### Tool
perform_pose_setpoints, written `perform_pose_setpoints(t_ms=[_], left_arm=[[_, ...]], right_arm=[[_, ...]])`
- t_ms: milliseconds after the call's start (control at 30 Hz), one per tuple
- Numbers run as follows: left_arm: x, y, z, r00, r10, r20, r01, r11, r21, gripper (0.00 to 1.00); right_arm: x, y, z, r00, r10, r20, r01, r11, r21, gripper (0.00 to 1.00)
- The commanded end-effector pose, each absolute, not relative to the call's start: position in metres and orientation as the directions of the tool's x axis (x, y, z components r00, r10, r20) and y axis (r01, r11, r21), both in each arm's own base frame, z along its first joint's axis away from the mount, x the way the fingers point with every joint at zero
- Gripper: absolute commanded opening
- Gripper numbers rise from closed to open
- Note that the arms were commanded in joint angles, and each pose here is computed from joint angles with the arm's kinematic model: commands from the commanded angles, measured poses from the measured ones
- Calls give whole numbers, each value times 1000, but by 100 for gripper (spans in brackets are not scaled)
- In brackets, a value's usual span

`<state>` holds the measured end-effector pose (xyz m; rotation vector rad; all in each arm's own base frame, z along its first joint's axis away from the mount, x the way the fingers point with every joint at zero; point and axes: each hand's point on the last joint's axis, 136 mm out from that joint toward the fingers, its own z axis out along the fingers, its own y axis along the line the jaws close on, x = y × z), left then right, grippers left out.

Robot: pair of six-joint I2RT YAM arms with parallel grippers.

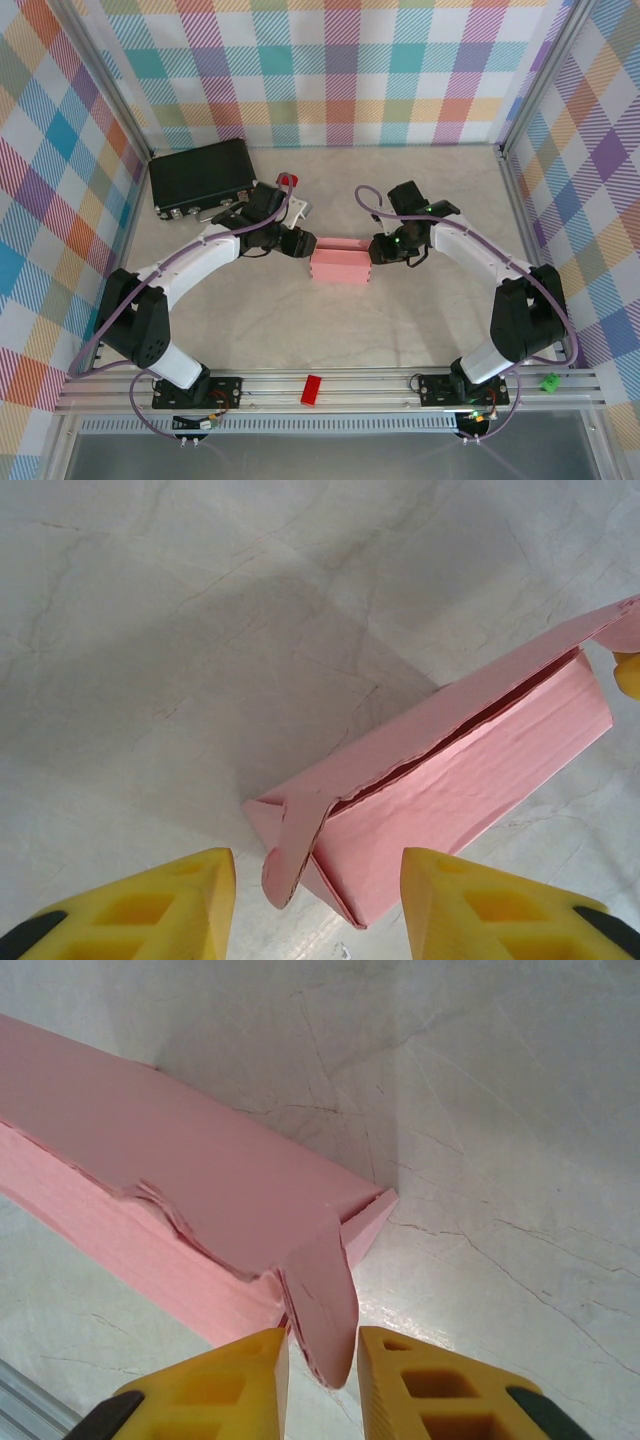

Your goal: Fold the paper box

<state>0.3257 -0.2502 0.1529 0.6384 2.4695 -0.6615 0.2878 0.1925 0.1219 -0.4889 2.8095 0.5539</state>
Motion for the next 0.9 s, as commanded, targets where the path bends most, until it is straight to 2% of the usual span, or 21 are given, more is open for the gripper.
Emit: perform_pose_setpoints(t_ms=[0, 100, 500, 867], left_arm=[[327, -254, 156, -747, 343, -569, 575, 763, -296, 47], [329, -255, 155, -746, 358, -562, 582, 761, -288, 47], [328, -256, 150, -752, 371, -544, 585, 755, -294, 34], [327, -256, 148, -754, 370, -543, 585, 755, -296, 23]], right_arm=[[288, 193, 139, -898, -285, -335, -392, 864, 316, 27], [288, 191, 141, -896, -281, -345, -390, 869, 305, 28], [294, 191, 150, -882, -257, -395, -388, 872, 299, 34], [301, 194, 146, -882, -256, -395, -388, 871, 301, 26]])
